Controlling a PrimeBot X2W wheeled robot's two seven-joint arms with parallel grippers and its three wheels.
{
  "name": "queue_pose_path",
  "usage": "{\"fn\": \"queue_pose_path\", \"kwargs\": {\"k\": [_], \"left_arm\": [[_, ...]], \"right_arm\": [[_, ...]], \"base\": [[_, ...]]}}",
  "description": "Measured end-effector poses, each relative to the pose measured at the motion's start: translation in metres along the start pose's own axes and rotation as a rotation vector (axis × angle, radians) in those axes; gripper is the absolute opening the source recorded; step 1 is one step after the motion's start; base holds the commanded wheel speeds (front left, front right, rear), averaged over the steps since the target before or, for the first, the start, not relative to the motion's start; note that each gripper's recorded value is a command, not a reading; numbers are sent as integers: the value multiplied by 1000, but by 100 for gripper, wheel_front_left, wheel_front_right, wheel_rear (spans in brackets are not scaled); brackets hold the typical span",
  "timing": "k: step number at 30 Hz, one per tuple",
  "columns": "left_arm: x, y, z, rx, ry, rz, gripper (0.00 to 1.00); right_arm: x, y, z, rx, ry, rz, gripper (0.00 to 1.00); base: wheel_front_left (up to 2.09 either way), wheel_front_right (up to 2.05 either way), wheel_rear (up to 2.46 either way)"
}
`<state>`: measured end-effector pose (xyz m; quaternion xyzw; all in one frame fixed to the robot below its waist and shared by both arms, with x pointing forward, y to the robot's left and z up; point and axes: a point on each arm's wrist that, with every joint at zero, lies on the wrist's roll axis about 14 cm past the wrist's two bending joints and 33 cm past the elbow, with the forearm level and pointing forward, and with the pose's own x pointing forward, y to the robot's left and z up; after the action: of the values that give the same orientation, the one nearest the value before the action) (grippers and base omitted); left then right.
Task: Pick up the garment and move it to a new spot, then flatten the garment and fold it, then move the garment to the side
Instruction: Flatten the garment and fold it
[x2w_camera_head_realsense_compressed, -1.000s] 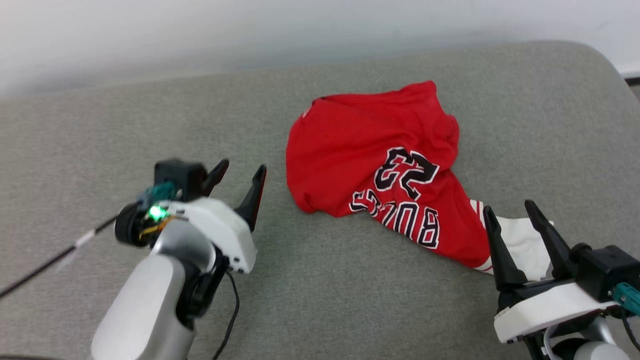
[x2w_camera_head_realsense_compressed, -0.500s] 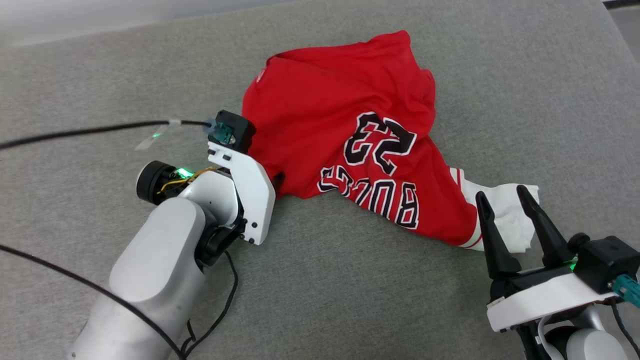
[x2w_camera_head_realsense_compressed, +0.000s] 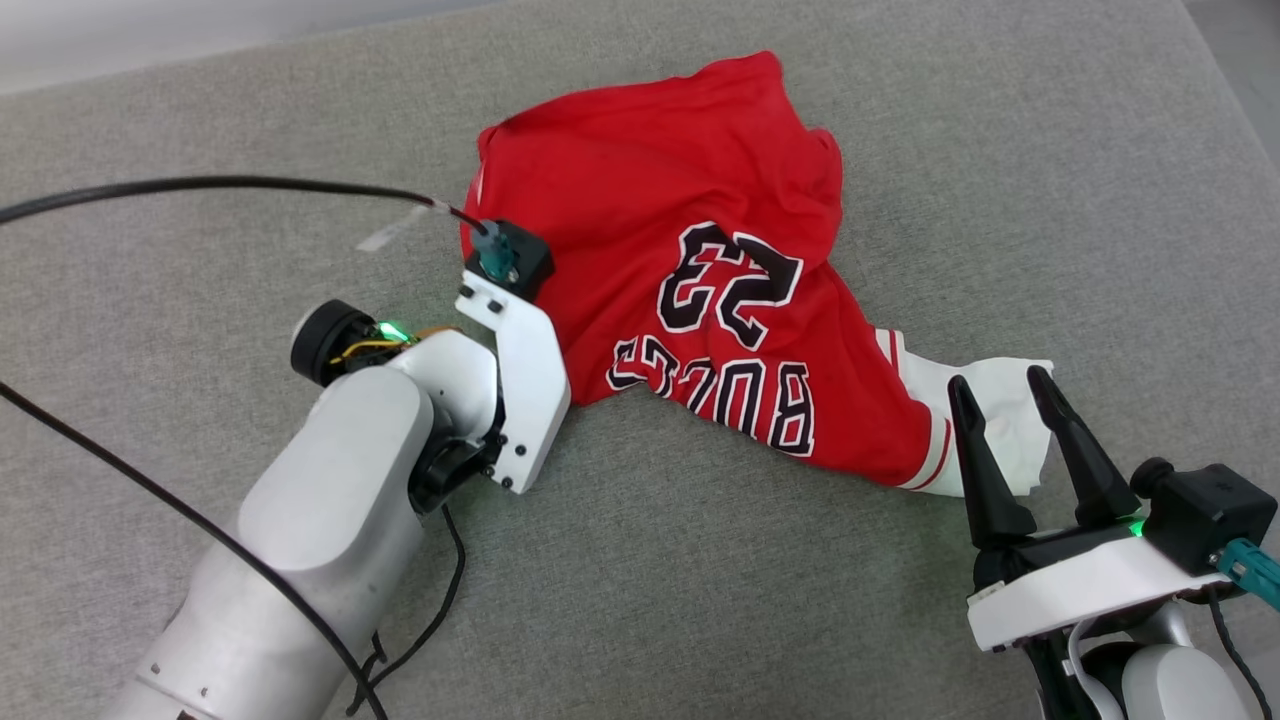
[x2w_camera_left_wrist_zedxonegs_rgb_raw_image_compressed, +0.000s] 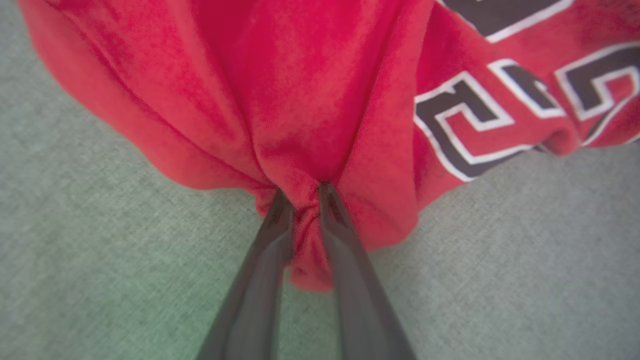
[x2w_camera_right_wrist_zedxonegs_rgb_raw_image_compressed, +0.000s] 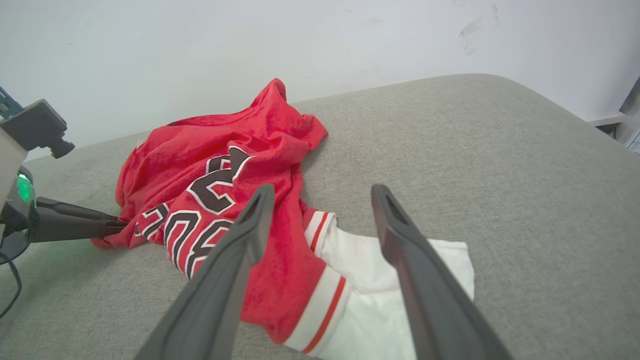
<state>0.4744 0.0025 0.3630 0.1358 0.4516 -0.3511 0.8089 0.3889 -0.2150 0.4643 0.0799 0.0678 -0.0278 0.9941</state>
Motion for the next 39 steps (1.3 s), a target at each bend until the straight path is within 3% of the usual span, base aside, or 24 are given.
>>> {"fn": "queue_pose_path", "kwargs": {"k": [4, 9, 14, 20, 27, 34, 38, 39], "left_arm": [[-6, 0, 3, 3, -45, 9, 0], [-28, 4, 19, -16, -227, 58, 0], [-79, 3, 38, -27, -436, 115, 0], [-131, 0, 17, -77, -532, 182, 0], [-157, -14, -59, -252, -460, 237, 0], [-146, -48, -144, -501, -284, 212, 0], [-139, -52, -164, -564, -257, 228, 0], [-137, -55, -163, -579, -265, 223, 41]], "right_arm": [[-2, 1, 2, 11, -7, 1, 100], [-7, -1, 8, 23, -25, -2, 100], [-13, 6, 15, 33, -34, 19, 100], [-16, 22, 27, 28, -55, 71, 100], [-19, 40, 38, 13, -77, 126, 100], [-23, 51, 44, -10, -80, 158, 100], [-24, 56, 47, -41, -84, 171, 100], [-24, 56, 48, -48, -87, 172, 100]], "base": [[0, 0, 0], [0, 0, 0], [0, 0, 0], [0, 0, 0], [0, 0, 0], [0, 0, 0], [0, 0, 0], [0, 0, 0]]}}
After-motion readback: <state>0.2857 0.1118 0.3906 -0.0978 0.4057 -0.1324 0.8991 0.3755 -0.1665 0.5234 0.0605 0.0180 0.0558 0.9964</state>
